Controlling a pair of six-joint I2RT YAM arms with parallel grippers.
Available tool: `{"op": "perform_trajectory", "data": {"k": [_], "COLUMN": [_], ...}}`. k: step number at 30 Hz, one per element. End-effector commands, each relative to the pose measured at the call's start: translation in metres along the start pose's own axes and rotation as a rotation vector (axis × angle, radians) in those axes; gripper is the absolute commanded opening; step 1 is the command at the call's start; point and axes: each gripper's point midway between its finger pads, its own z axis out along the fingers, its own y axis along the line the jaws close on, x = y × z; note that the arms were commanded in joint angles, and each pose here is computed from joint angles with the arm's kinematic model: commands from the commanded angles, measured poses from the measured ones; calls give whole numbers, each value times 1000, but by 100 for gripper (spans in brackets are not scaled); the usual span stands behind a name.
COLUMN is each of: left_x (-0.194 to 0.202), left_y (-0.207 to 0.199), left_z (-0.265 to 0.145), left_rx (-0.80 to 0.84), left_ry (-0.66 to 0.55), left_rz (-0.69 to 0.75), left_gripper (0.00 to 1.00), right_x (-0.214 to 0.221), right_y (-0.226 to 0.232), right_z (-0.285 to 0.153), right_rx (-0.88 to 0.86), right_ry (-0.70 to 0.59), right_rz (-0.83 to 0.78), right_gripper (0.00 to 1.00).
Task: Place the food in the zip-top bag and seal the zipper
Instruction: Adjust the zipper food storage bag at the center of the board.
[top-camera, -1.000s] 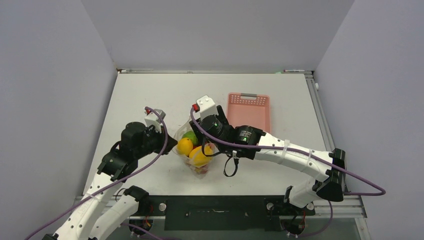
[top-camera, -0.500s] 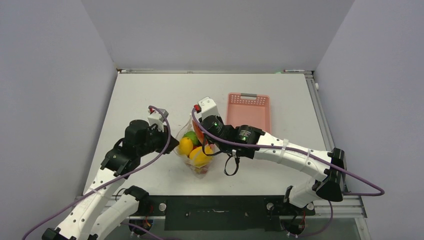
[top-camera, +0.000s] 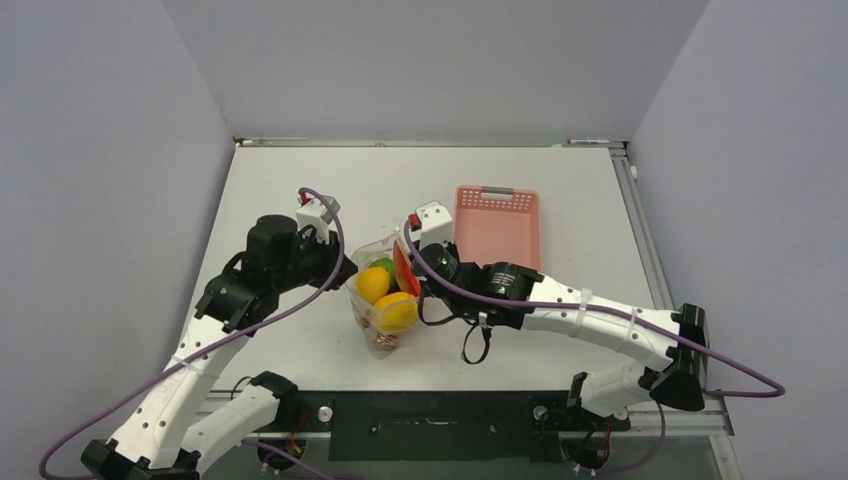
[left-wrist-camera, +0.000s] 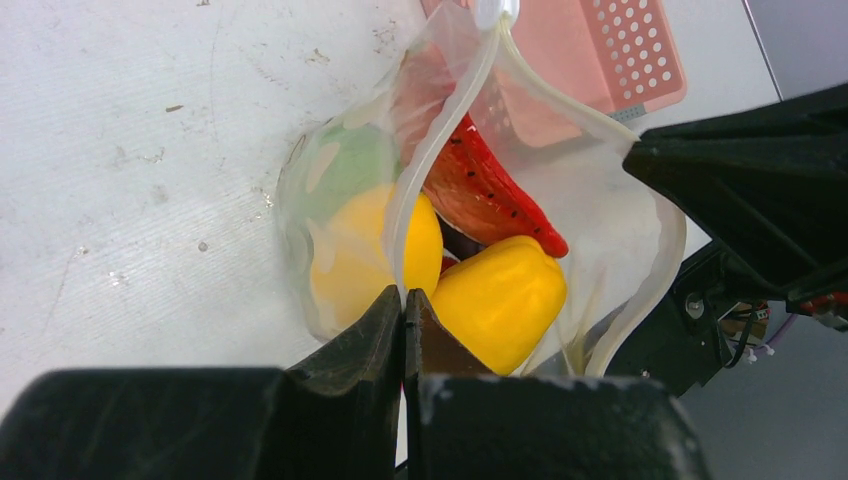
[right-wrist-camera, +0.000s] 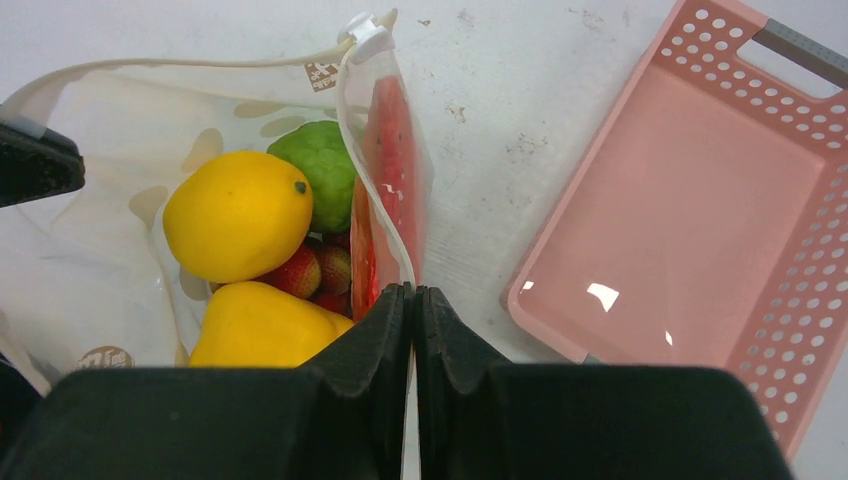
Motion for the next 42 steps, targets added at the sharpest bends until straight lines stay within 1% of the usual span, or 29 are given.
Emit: {"op": "perform_trajectory", "data": {"k": [1, 8, 16, 20, 25, 30, 32, 33, 37, 39, 42], "left_x": [-35, -45, -38, -32, -29, -22, -18, -17, -15, -12, -8], "left_y": [-15, -23, -27, -34, -46, -50, -52, -53, -56, -58, -58], "left_z": [-10, 0, 21, 27, 25, 23, 23, 23, 20, 21, 23], "left_rx": [36, 76, 143, 205, 282, 328, 348, 353, 375, 390, 398], "left_ry": [-67, -43, -3, 3, -3, -18, -18, -16, -17, -10, 6], "left_rz": [56, 79, 106, 113, 141, 157, 160, 163, 170, 170, 166], "left_gripper": [0, 0, 0, 0, 0, 0, 0, 0, 0, 0, 0], "right_x": [-25, -11, 17, 22, 21, 19, 16, 14, 5, 5, 3], "right_y": [6, 24, 48, 63, 75, 71, 67, 65, 56, 49, 42], "right_z": [-31, -56, -69, -76, -81, -83, -87, -89, -96, -96, -95], "right_rx": [11, 59, 116, 106, 108, 117, 116, 114, 71, 47, 18], "right_ry": [-150, -242, -351, -380, -398, -401, -404, -402, -390, -379, -361], "right_rz": [155, 261, 344, 359, 358, 332, 311, 263, 214, 200, 162], "right_gripper": [5, 5, 5, 5, 5, 5, 10, 11, 21, 22, 30]}}
